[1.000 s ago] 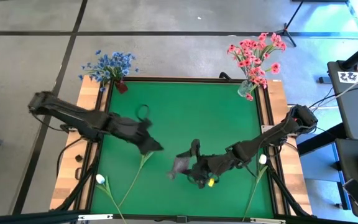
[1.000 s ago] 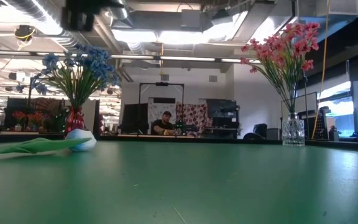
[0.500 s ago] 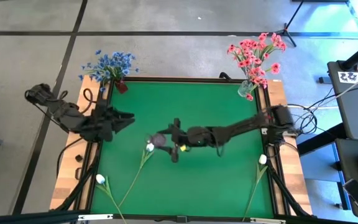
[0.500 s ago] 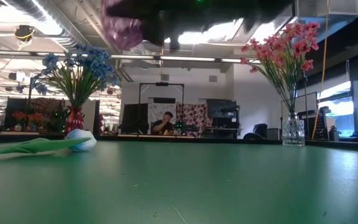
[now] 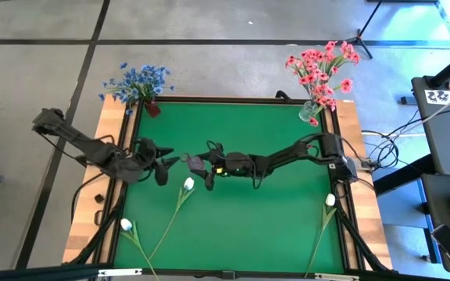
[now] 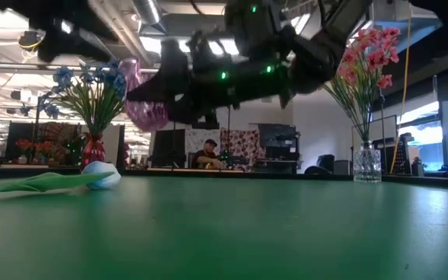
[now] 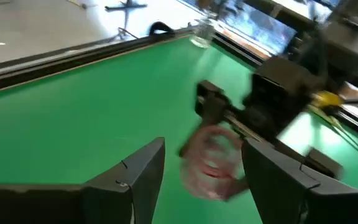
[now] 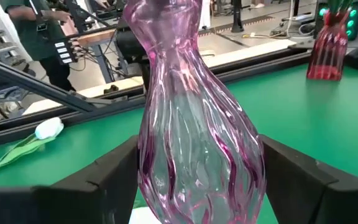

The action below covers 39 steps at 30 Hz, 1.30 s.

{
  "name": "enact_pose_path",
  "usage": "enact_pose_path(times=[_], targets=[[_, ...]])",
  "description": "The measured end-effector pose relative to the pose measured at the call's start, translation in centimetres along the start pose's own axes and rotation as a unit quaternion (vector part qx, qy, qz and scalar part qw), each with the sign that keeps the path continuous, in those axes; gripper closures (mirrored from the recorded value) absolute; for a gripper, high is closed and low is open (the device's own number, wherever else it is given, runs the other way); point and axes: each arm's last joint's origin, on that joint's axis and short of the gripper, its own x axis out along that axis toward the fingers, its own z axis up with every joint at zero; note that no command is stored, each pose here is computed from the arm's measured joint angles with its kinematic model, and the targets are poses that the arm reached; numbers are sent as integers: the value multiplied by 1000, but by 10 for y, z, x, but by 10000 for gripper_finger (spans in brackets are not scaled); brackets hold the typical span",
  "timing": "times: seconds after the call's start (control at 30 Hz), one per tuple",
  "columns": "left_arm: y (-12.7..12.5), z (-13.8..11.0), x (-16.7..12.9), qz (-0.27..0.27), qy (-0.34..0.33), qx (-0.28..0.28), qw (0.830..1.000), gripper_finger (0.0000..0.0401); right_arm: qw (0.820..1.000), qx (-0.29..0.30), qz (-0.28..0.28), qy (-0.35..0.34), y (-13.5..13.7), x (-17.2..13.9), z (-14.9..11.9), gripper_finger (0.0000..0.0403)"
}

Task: Sort flowers into vase by color
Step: Adjust the purple vase

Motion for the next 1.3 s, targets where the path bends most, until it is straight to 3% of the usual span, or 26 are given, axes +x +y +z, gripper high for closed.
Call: enact_pose_path(times=[0.23,0.37,0.5,0.63,1.13,1.3], targets=[[30,-59,26,-44,-6,-32,999,193,1000,8,2,-14,-14,8,-15,123],[41,-76,32,-31,-48,3,998,193,999,11,11,-30,-19,9,-11,121],[49,-80,38,-17,-98,36,994,193,999,11,18,-29,-22,9,-10,122],[55,-79,45,-15,-121,11,993,193,999,10,24,-31,-22,9,-9,122],[45,-71,50,-105,-90,29,990,193,999,22,13,-32,-32,10,-7,120],[47,-67,53,-78,-111,40,990,193,999,18,24,-33,-30,10,-7,121]])
